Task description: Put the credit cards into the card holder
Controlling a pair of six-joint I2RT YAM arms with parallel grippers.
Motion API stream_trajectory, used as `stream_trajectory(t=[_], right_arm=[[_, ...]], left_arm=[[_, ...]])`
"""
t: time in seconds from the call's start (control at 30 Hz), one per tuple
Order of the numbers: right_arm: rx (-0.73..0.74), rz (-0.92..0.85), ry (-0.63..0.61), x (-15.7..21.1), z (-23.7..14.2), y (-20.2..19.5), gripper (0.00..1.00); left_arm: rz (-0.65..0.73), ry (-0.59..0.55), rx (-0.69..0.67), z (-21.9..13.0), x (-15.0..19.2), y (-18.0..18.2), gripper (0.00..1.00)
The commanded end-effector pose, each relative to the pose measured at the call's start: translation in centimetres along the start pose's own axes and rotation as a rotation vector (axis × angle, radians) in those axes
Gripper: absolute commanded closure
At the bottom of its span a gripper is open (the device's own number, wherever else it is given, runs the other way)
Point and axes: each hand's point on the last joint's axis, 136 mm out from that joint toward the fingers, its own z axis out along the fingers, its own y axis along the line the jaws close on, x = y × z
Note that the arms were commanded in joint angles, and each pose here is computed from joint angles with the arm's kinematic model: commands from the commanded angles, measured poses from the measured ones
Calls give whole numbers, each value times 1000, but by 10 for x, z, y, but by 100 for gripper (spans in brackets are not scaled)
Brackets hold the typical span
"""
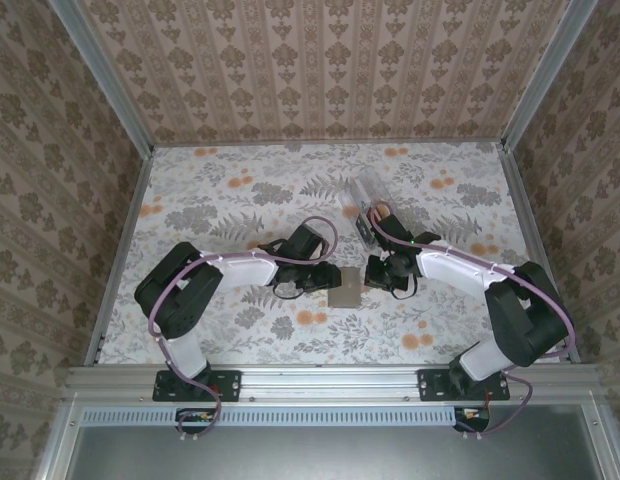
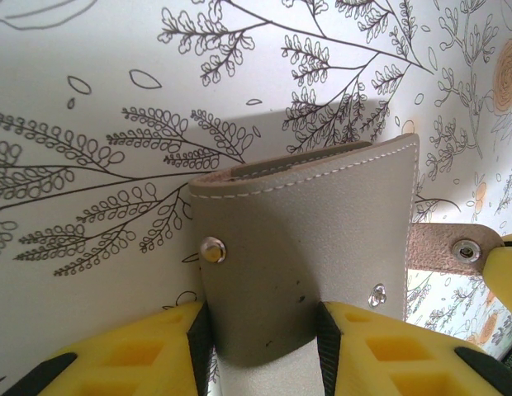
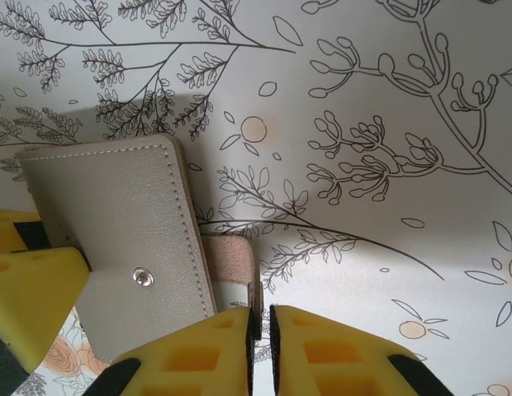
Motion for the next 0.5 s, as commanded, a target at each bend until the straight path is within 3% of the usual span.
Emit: stream_trajectory(t=[0.0, 0.2, 0.47], right_arm=[[6, 6, -14, 0, -2, -3, 84], [-3, 9, -1, 1, 4, -2, 85], [-30, -6, -14, -1, 0, 3, 93]], left_arm=[[19, 27, -16, 5, 5, 1, 60], [20, 30, -17, 5, 6, 1, 60], [19, 29, -15, 5, 4, 0, 60]])
